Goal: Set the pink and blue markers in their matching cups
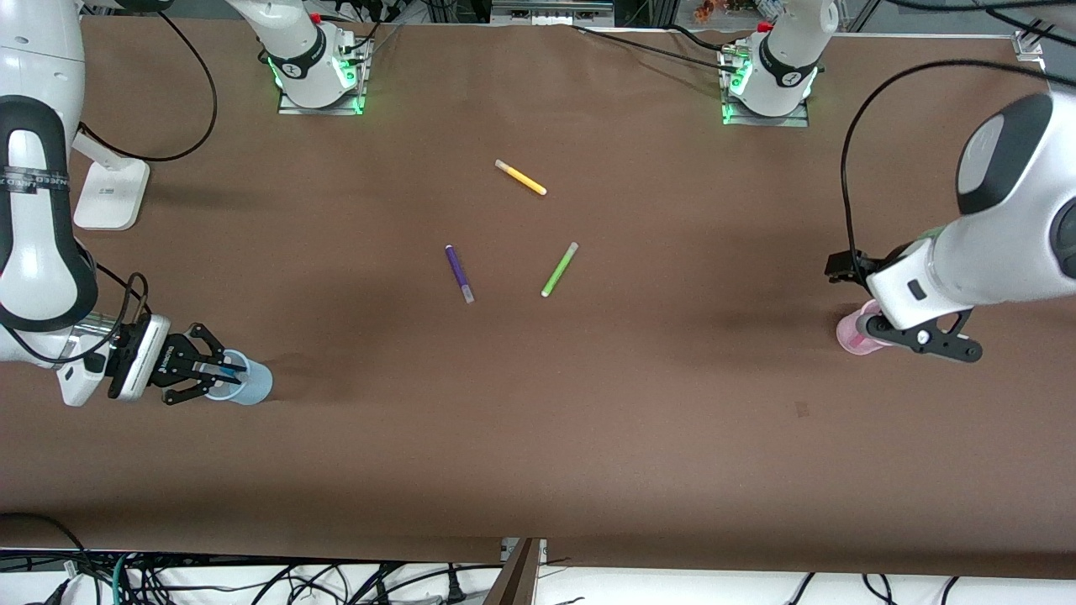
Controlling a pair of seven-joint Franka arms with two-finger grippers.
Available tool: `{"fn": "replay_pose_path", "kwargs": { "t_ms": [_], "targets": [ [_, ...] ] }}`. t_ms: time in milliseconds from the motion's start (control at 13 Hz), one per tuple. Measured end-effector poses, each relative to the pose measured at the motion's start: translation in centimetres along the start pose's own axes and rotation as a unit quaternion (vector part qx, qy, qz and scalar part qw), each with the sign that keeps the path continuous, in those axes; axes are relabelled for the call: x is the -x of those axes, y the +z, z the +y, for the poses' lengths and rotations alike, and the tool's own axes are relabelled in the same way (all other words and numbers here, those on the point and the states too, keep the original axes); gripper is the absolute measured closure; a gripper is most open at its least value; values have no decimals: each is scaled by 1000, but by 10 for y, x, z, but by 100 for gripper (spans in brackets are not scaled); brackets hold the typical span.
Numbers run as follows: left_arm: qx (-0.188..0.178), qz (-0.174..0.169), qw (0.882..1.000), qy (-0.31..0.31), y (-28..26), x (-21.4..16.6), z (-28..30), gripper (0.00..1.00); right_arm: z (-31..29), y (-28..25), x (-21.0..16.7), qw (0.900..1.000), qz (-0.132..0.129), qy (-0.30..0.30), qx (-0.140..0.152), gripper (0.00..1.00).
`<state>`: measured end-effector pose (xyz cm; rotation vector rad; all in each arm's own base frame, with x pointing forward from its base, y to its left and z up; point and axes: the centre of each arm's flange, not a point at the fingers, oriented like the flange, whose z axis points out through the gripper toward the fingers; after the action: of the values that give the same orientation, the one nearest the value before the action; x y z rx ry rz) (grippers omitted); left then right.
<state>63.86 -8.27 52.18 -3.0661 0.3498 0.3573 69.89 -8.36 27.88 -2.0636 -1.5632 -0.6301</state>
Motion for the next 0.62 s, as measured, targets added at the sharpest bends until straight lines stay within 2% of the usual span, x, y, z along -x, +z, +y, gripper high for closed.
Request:
{"fn": "replay_pose_path", "kwargs": {
  "t_ms": [154, 231, 615],
  "targets": [
    [5, 15, 999, -29, -23, 14, 8, 0, 0, -1, 2, 1000, 0, 1, 1, 83],
    [12, 21, 999, -44, -32, 21, 4, 0, 0, -2, 3, 1000, 1, 2, 1, 79],
    [27, 35, 997, -67, -42, 37, -13, 0, 7, -20, -15, 1000, 11, 13, 11, 25]
  ]
}}
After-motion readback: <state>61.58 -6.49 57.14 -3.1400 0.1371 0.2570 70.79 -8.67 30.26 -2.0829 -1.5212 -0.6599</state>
